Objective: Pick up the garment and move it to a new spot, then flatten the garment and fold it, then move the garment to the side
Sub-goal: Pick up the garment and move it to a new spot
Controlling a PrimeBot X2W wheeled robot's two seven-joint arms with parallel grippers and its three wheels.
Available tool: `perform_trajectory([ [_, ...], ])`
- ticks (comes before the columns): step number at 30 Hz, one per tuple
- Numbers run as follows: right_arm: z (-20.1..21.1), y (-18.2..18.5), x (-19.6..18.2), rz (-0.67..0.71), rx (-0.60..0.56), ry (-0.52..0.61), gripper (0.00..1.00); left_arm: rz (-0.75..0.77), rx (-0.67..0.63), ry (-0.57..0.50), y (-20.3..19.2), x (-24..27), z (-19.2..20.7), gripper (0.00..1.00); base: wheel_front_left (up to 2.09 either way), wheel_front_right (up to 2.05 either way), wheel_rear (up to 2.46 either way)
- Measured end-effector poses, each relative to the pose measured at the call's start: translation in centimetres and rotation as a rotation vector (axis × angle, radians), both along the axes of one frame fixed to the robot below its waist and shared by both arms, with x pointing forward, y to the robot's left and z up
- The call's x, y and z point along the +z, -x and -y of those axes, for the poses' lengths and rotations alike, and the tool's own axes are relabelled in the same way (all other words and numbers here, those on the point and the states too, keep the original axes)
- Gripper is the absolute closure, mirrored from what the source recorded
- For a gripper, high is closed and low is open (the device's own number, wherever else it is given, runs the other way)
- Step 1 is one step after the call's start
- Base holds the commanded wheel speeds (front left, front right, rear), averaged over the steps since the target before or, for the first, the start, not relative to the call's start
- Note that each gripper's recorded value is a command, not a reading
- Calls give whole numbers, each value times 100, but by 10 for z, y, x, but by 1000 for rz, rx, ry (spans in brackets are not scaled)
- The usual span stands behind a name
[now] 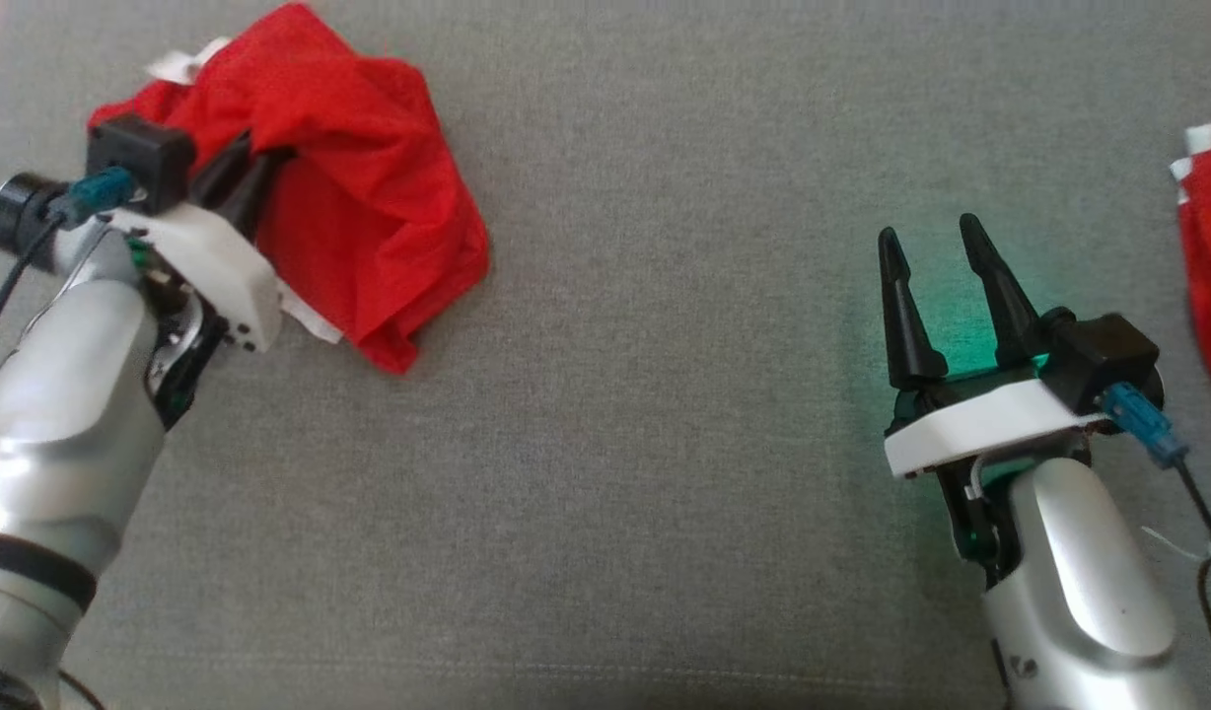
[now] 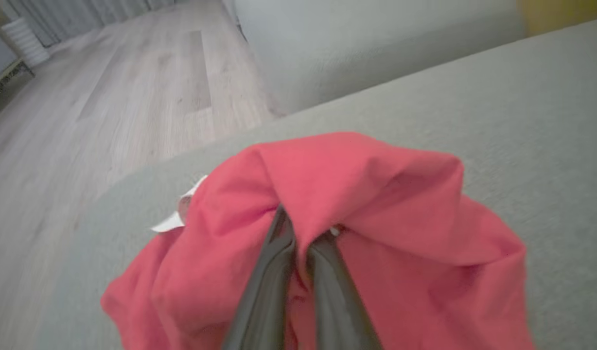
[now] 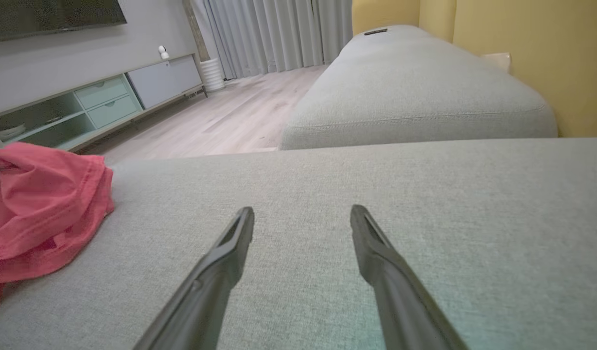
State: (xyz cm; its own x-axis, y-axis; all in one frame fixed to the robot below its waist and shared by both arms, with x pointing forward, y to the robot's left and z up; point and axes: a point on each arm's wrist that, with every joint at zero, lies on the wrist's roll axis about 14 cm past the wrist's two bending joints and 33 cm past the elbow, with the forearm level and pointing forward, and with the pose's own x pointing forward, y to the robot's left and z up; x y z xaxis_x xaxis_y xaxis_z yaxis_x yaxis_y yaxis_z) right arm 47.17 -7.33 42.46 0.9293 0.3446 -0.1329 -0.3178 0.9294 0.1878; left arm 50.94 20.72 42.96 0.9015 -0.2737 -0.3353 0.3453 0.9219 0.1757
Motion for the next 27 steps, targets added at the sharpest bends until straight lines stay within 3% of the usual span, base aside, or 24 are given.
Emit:
perform_trajectory([
  [6, 4, 6, 23, 49, -15, -11, 0, 256, -119, 53, -8, 85, 46, 100, 0, 0, 0],
  [10, 10, 15, 31, 62, -28, -14, 0, 409, -197, 92, 7, 134, 76, 100, 0, 0, 0],
  [17, 27, 28, 40, 78, -76, -20, 0, 497, -300, 165, 31, 159, 120, 100, 0, 0, 0],
  [27, 54, 35, 38, 70, -146, -23, 0, 513, -460, 229, 21, 171, 191, 100, 0, 0, 0],
])
